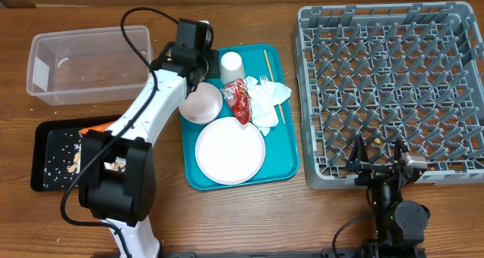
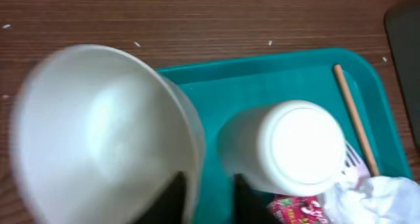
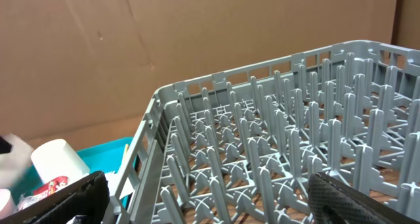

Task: Sort waste into correct bins and load items into the dishwasher rack
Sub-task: 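Place the emptied bowl back on the teal tray, then grasp the white tissues on the teal tray with the left gripper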

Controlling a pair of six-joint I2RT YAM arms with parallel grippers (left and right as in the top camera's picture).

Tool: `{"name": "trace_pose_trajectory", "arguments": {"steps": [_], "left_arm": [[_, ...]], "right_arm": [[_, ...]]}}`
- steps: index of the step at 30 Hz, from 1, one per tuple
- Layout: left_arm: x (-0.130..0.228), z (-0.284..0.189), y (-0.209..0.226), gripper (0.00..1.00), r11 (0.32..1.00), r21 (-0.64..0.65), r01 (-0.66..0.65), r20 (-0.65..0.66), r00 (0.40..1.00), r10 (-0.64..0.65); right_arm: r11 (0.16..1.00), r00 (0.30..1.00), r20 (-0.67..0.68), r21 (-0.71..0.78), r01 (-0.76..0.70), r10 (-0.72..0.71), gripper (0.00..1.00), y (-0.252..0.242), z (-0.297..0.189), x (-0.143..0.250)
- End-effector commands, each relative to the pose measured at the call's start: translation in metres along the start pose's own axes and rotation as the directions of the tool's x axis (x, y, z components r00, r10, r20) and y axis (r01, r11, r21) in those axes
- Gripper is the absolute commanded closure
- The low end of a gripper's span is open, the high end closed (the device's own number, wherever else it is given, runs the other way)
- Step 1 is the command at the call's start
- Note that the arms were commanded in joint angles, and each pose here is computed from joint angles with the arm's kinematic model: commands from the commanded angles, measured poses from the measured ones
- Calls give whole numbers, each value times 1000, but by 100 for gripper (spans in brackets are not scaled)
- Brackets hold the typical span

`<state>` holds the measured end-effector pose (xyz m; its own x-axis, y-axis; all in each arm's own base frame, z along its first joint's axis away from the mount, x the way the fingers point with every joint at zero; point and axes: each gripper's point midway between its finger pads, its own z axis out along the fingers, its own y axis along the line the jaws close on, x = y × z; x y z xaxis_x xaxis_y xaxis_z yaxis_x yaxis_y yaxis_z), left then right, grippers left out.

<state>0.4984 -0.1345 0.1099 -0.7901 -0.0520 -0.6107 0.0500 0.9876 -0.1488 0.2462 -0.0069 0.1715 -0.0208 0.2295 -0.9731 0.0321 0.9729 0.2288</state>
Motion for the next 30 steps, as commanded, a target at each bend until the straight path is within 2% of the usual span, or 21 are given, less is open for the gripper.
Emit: {"name": "trace_pose_trajectory", "arguments": {"steps": [1, 2, 7, 15, 17, 20, 22, 27, 30], "left_arm": [[-4, -1, -9, 29, 1000, 2, -10, 13, 1000, 10], [-4, -1, -10, 25, 1000, 3, -12, 12, 1000, 12], [-3, -7, -8, 25, 1000, -5, -22, -3, 1000, 22], [-26, -64, -23, 20, 999, 19, -32, -7, 999, 32], [-26, -75, -34, 20, 997, 66, -33, -22, 999, 35], [-12, -83, -62, 20, 979, 203, 15, -94, 996, 4], [9, -82, -80, 21, 968, 241, 70, -180, 983, -26], [41, -69, -107, 18, 967, 217, 135, -284, 956, -70], [58, -54, -118, 17, 978, 159, 134, -306, 949, -80]], "right_arm": [[1000, 1000, 3, -4, 1, -1, 0, 0, 0, 2], [1000, 1000, 3, -4, 2, -2, 0, 0, 0, 2], [1000, 1000, 3, -4, 1, -1, 0, 0, 0, 2], [1000, 1000, 3, -4, 2, -2, 0, 0, 0, 2], [1000, 1000, 3, -4, 2, -2, 0, 0, 0, 2], [1000, 1000, 3, -4, 2, -2, 0, 0, 0, 2], [1000, 1000, 3, -4, 1, -1, 0, 0, 0, 2], [1000, 1000, 3, -4, 2, -2, 0, 0, 0, 2], [1000, 1000, 3, -4, 2, -2, 0, 0, 0, 2]]}}
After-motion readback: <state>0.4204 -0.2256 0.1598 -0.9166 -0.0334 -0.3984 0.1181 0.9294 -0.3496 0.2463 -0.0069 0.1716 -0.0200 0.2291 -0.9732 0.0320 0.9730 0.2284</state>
